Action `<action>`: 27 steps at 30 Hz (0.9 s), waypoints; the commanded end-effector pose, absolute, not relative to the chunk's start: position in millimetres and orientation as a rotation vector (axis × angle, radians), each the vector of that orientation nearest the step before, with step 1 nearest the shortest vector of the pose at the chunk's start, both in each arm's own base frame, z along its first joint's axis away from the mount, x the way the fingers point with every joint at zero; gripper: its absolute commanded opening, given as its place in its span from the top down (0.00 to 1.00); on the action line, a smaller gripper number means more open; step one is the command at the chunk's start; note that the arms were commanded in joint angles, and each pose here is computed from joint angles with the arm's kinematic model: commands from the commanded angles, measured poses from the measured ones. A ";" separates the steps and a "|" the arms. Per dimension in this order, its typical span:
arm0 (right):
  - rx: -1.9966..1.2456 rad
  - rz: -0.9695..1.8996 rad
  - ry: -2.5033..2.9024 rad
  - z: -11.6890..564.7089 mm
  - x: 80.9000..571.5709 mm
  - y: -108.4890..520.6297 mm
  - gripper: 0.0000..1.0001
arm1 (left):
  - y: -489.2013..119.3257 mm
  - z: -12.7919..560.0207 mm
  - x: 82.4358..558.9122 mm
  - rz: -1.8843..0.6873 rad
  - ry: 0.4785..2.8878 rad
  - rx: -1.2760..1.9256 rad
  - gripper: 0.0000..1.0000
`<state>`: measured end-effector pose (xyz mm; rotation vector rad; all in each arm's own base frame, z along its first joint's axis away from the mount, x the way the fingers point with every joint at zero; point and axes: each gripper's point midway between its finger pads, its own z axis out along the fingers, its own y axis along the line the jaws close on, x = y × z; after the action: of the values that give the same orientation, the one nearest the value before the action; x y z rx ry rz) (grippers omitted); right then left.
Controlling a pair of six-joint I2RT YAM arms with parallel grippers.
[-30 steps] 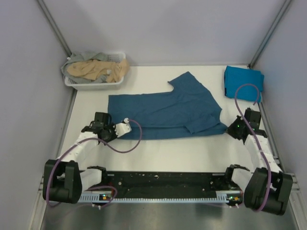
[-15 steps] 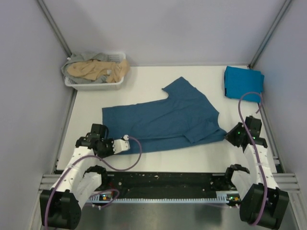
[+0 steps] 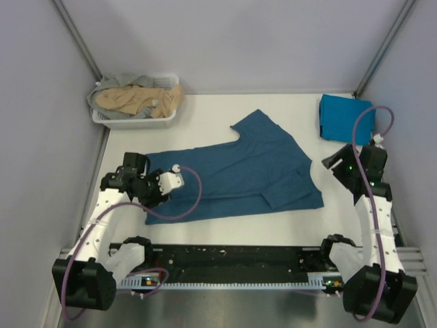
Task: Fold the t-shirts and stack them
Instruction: Grap the side of the flattened tshirt furthest away from the robot with both arms
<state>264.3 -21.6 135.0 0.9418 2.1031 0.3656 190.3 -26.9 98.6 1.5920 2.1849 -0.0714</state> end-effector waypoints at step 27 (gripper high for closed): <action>-0.088 0.268 2.562 49.0 578.6 123.6 0.40 | 55.4 64.2 423.6 -0.104 2.573 0.253 0.37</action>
<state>580.5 118.2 45.2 -0.0621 2.5379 0.3506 398.7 50.4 57.3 0.2911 2.6224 -0.1094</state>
